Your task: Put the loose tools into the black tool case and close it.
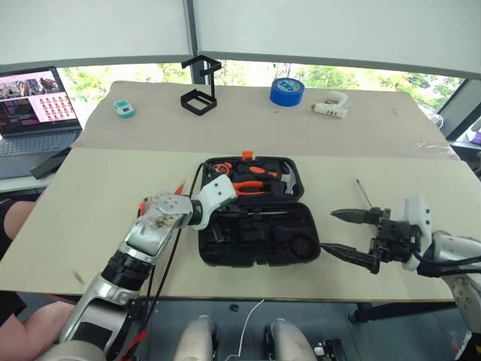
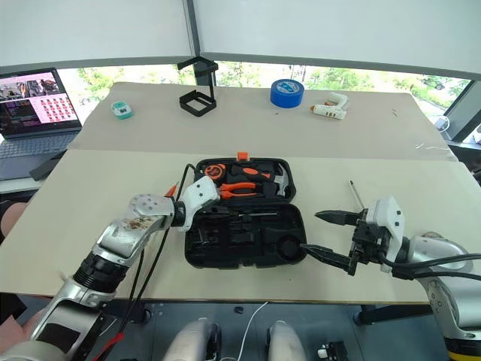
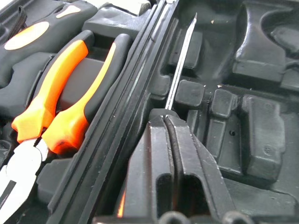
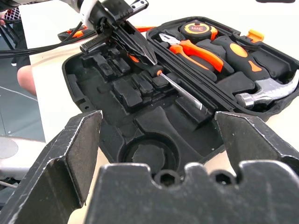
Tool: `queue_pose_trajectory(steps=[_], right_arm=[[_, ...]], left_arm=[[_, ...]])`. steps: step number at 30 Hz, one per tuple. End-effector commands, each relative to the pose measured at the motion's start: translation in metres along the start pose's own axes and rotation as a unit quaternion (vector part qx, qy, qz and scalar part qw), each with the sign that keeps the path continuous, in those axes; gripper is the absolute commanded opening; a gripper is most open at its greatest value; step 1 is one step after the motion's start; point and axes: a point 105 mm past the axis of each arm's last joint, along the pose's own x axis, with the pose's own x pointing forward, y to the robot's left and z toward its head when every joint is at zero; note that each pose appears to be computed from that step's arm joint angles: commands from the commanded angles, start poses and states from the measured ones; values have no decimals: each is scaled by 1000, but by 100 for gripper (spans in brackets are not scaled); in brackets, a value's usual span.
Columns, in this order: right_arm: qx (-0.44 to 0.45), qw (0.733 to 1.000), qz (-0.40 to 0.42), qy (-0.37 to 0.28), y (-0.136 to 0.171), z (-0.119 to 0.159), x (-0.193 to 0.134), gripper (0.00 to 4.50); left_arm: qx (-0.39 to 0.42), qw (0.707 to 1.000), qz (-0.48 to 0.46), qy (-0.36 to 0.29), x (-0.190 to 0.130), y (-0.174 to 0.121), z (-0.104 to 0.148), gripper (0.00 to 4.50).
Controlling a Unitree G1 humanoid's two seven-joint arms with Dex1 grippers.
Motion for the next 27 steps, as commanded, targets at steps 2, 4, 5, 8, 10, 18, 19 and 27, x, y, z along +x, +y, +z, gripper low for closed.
queue_pose_trajectory(steps=[2, 4, 5, 8, 10, 18, 19, 27], right_arm=[[-21, 1000, -8, -15, 1, 12, -3, 450], [-21, 999, -27, -19, -2, 12, -6, 450], [-19, 999, -41, -22, -5, 13, -9, 450], [-15, 994, -105, -30, -16, 10, -26, 450], [-9, 988, -153, -27, -20, 2, -44, 450], [29, 951, -307, 22, -2, -52, -115, 450], [41, 946, -320, 37, 3, -62, -123, 450], [76, 911, -398, 82, 0, -79, -138, 450]], left_arm=[[-23, 999, -26, 32, 10, -14, -20, 4], [-11, 1000, -11, 6, 7, -9, -12, 4], [-8, 1000, 4, -27, 3, -3, -3, 4], [-12, 991, 20, -135, -25, 8, 26, 72], [4, 981, 8, -193, -51, 7, 33, 150], [55, 967, -17, -246, -142, -26, 2, 445], [63, 971, -12, -232, -148, -31, -5, 445], [-22, 971, 31, -234, -168, -40, -29, 445]])
